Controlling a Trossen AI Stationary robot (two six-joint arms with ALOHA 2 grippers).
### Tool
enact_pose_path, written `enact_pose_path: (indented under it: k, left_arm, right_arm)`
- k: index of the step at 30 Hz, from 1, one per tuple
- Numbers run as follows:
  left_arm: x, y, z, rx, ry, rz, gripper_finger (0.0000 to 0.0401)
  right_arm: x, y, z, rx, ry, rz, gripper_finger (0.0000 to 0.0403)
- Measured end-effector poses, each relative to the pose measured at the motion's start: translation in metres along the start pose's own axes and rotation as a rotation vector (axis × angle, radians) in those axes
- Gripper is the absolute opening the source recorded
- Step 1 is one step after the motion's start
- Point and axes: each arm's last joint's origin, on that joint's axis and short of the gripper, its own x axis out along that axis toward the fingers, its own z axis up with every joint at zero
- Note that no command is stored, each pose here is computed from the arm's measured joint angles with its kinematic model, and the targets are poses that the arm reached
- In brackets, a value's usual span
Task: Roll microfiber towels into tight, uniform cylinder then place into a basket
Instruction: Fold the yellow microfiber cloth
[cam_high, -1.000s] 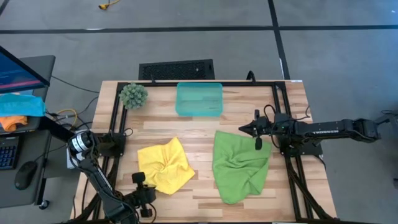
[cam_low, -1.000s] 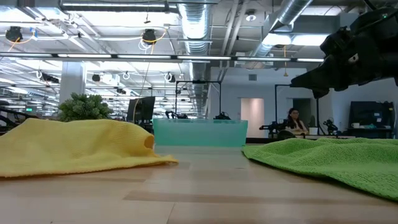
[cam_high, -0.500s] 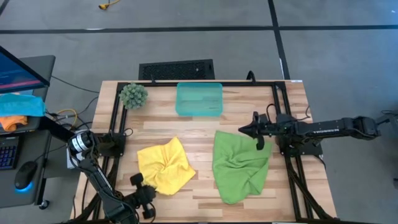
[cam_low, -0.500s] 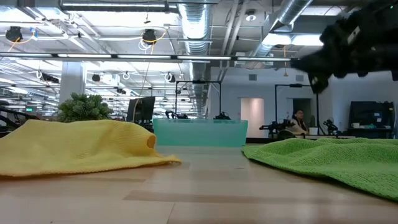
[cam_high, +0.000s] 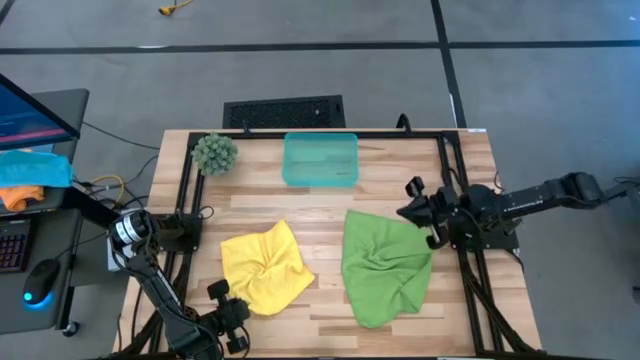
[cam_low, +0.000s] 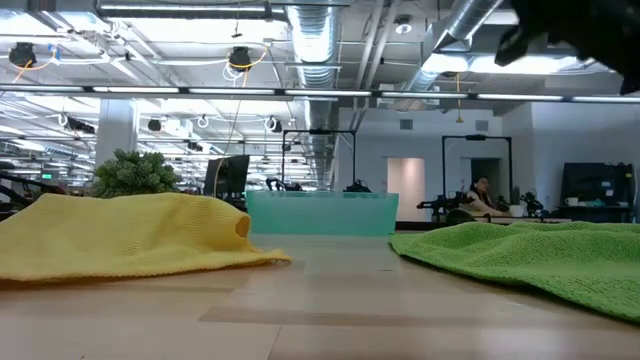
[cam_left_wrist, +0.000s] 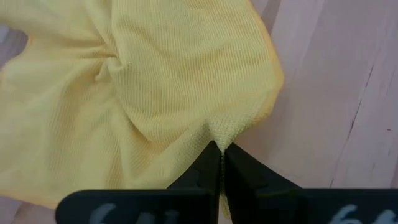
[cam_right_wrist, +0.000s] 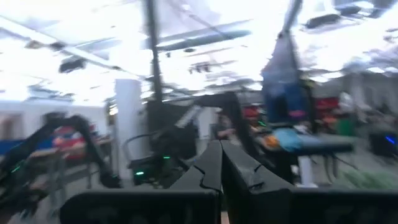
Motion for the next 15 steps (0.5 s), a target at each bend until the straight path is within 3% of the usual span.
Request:
enact_pose_path:
  k: [4,8,15]
  left_arm:
    - [0.000,0.000,0.000,0.020,0.000,0.003,0.0000]
    - [0.000,0.000,-0.001,0.023,0.021,-0.001,0.0000]
    - [0.000,0.000,-0.002,0.017,0.066,-0.005,0.0000]
  right_arm:
    - [0.028,0.019,0.003,-0.107,0.051,0.118,0.0025]
    - [0.052,0.034,-0.012,-0.238,0.219,0.199,0.0027]
    - [0.090,0.042,-0.038,-0.334,0.506,0.036,0.0051]
